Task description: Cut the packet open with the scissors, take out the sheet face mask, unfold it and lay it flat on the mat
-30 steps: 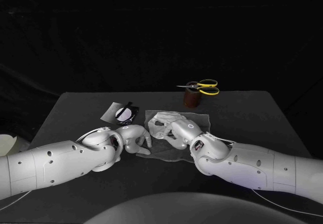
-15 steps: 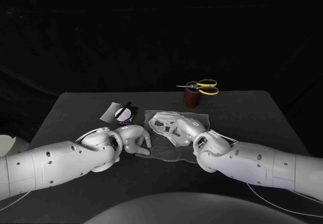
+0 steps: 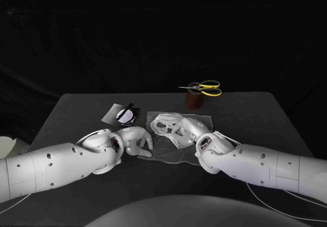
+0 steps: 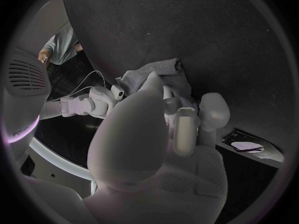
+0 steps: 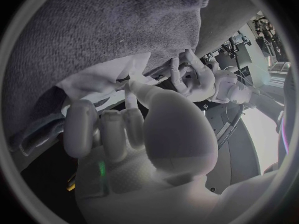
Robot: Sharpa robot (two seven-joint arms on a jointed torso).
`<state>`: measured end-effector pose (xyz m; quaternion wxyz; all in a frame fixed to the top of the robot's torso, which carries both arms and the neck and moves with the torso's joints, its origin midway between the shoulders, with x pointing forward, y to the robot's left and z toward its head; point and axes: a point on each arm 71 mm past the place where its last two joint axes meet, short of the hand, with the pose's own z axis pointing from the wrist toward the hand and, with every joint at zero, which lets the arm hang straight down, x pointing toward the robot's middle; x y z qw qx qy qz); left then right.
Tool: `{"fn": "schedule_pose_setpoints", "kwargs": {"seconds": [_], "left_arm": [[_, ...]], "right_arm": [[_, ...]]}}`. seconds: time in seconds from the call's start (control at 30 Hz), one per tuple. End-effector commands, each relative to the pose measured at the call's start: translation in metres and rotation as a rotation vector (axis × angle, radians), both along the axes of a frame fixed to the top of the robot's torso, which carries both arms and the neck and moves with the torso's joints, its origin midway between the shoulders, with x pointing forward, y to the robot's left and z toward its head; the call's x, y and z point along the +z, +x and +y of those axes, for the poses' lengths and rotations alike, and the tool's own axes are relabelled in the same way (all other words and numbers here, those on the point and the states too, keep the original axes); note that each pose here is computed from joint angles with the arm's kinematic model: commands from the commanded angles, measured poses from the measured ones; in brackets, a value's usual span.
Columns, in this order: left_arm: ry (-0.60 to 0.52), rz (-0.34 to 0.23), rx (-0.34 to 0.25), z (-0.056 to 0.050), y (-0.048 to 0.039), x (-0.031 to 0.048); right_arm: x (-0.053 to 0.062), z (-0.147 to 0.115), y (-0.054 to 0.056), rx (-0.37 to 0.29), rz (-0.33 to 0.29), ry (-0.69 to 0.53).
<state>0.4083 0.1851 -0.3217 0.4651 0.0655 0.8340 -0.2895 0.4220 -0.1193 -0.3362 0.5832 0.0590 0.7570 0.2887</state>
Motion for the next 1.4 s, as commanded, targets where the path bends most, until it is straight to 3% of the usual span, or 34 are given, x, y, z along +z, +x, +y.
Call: {"fn": "schedule_pose_setpoints", "kwargs": {"seconds": [0.03, 0.3, 0.7, 0.83, 1.07, 1.4], "left_arm": [[0.080, 0.074, 0.014, 0.010, -0.0050, -0.0142], [0.080, 0.080, 0.019, 0.012, -0.0047, -0.0147], [0.080, 0.089, 0.019, 0.012, -0.0050, -0.0153], [0.077, 0.090, 0.021, 0.013, -0.0050, -0.0153], [0.075, 0.089, 0.024, 0.014, -0.0050, -0.0152], [0.072, 0.090, 0.028, 0.015, -0.0048, -0.0152]], "right_arm": [[0.001, -0.004, 0.002, -0.046, 0.046, 0.083], [-0.003, -0.008, 0.006, -0.096, 0.156, 0.140], [-0.006, -0.012, 0.015, -0.151, 0.186, 0.097], [-0.004, -0.012, 0.016, -0.147, 0.165, 0.092], [0.002, -0.009, 0.014, -0.063, 0.103, 0.122], [0.015, -0.011, 0.007, 0.028, -0.036, 0.169]]}}
